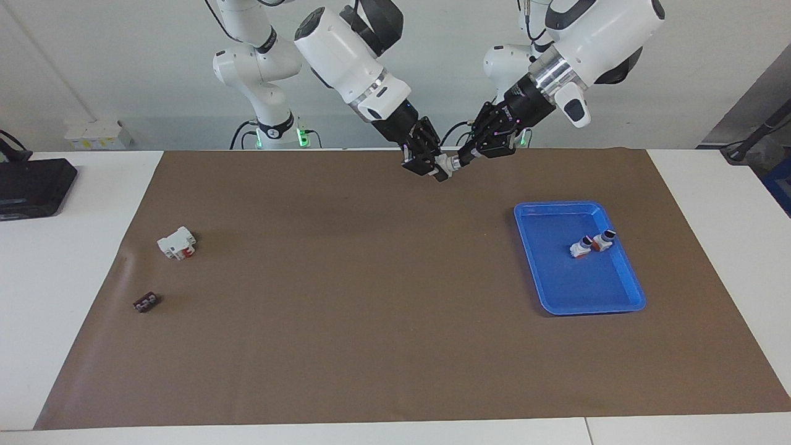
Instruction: Turn and place switch with both arms
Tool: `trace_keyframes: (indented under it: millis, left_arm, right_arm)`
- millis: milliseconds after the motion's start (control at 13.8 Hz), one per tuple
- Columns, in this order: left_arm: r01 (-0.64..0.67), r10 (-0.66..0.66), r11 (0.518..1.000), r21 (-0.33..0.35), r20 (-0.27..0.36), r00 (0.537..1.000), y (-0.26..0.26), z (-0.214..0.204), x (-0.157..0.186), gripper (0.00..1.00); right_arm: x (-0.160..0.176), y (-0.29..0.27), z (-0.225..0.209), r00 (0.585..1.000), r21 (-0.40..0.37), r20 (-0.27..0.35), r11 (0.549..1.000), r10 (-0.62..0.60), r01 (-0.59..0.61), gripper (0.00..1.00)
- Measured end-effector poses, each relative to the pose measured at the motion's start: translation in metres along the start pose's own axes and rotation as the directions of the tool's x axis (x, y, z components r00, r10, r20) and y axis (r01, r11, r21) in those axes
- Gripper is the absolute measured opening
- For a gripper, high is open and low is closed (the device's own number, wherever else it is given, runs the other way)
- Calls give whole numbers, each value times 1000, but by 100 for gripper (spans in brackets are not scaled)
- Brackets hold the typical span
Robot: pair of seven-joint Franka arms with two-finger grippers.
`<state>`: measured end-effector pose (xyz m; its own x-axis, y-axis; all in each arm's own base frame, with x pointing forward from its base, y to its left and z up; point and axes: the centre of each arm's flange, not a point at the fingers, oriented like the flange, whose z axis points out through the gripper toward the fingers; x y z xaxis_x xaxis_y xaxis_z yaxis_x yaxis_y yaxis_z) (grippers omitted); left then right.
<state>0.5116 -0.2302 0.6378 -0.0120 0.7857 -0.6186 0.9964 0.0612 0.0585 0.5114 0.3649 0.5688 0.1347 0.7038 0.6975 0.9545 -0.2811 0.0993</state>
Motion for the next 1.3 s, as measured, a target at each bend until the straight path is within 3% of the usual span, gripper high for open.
trace_keyframes:
  millis: [506, 1230, 1302]
  left_arm:
    - [336, -340, 939, -72, -68, 938, -3, 3, -9, 11]
    - [360, -367, 928, -92, -68, 928, -3, 4, -11, 11]
    - [355, -364, 929, -102, -83, 928, -2, 4, -7, 11]
  right_arm:
    - [-2, 0, 6, 1000, 4, 2, 1000, 12, -12, 33]
    - [-2, 0, 7, 999, -1, -1, 999, 38, -38, 33]
    - [-1, 2, 4, 998, -8, -6, 998, 67, -67, 38]
